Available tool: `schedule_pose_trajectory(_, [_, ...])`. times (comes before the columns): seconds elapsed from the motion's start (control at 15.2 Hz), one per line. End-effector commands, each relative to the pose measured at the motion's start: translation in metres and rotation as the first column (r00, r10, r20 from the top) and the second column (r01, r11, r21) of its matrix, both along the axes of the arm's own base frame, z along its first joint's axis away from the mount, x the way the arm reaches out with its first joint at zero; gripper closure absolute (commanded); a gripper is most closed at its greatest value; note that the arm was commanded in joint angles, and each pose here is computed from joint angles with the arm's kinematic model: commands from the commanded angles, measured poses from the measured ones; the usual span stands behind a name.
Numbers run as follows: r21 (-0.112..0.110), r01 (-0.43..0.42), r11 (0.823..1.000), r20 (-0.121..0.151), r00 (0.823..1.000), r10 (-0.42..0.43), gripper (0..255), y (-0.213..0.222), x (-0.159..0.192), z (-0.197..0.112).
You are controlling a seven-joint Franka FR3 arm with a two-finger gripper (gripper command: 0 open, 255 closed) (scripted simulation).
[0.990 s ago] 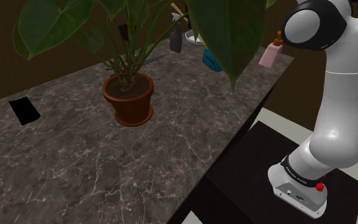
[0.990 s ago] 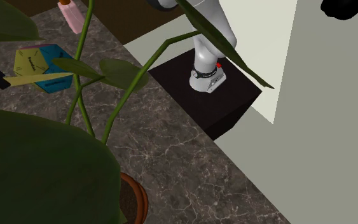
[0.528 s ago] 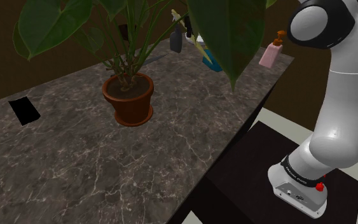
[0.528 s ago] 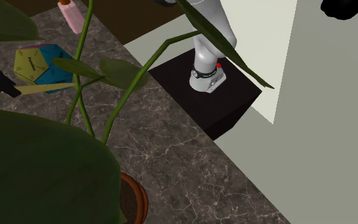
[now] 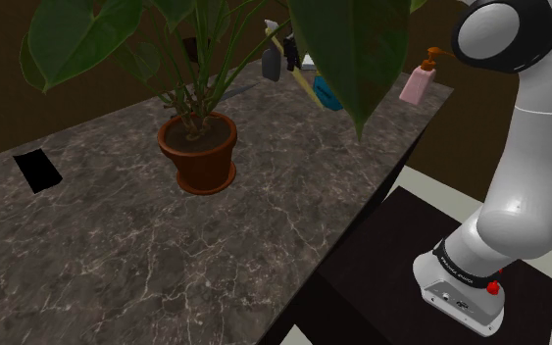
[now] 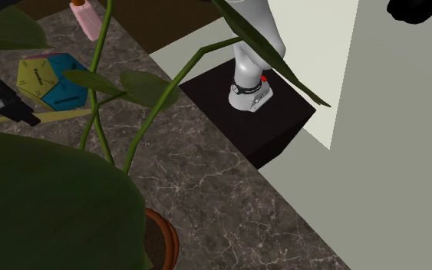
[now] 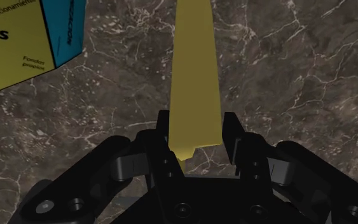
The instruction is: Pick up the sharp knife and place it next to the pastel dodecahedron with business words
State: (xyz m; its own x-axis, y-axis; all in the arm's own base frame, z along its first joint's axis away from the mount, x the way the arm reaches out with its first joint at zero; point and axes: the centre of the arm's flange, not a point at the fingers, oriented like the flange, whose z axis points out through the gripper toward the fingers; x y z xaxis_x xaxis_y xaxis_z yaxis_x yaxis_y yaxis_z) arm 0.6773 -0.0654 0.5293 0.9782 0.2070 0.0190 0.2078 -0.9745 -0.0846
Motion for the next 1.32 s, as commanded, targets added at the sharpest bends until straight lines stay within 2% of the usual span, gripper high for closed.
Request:
schedule_pose_trajectory(0.0, [0.0, 0.0, 1.0, 0.001, 1.0, 0.0, 255, 0.0, 0.001, -0.01])
schedule_pose_trajectory(1.25, [0.0, 0.0, 1.0, 0.001, 1.0, 0.0, 255, 0.0, 0.001, -0.11])
